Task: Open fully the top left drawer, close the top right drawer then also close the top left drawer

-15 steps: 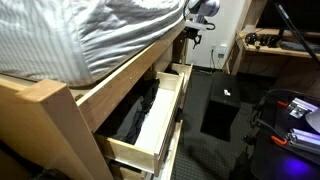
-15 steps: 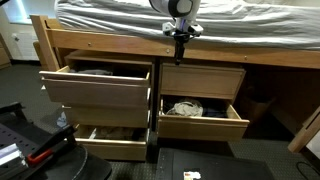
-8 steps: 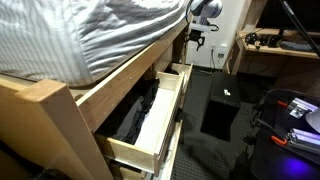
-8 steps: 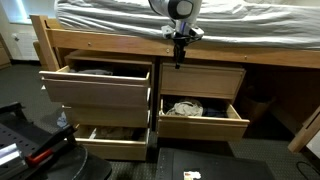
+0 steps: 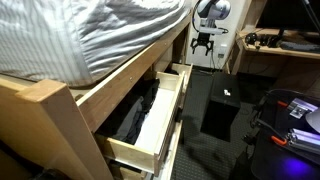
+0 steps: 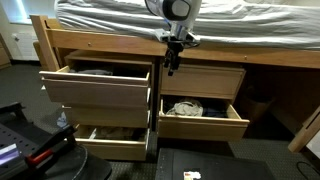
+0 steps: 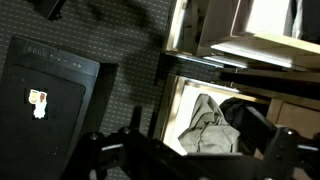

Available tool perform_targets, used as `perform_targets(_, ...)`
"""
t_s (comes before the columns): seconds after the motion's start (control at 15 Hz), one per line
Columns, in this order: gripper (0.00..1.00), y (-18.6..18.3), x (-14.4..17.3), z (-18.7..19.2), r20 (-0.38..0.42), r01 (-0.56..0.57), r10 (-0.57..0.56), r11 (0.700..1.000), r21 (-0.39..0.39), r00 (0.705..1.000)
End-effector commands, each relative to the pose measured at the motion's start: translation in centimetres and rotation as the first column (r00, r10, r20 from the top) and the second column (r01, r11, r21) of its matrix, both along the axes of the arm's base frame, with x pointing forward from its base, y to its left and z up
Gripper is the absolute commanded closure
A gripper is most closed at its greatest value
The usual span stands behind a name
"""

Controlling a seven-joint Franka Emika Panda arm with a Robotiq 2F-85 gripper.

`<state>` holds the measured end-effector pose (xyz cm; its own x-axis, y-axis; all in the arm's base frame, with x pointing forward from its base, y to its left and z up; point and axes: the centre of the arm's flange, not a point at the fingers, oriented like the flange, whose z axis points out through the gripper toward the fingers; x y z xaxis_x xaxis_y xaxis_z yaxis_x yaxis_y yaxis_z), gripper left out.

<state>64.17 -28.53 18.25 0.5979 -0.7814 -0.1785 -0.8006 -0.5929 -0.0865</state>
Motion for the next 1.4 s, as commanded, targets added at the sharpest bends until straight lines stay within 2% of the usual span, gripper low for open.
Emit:
perform_targets(0.0,0.0,1.9,-3.4,-0.5,-0.07,-0.063,0.066,0.997,0.04,0.995)
perform_targets(0.13,0.0,3.4,-4.0,-2.9,-0.153,-0.102,0.111,0.992,0.069,0.982)
perform_targets(0.33,0.0,5.4,-4.9,-6.9,-0.294,-0.141,0.167,0.984,0.11,0.941)
perform_targets(0.4,0.0,5.7,-4.7,-8.1,-0.303,-0.12,0.141,0.989,0.088,0.942)
perform_targets(0.47,0.0,5.1,-4.4,-6.6,-0.26,-0.117,0.139,0.988,0.098,0.955)
perform_targets(0.87,0.0,5.9,-4.3,-7.9,-0.267,-0.124,0.14,0.989,0.074,0.954)
perform_targets(1.0,0.0,10.7,-6.1,-10.3,-0.276,-0.247,0.234,0.969,-0.011,0.932)
perform_targets(1.2,0.0,16.1,-8.0,-13.5,-0.293,-0.392,0.358,0.917,-0.067,0.887)
perform_targets(1.27,0.0,17.4,-8.3,-14.4,-0.292,-0.418,0.379,0.905,-0.082,0.878)
perform_targets(1.33,0.0,18.3,-8.4,-14.9,-0.275,-0.417,0.376,0.902,-0.11,0.885)
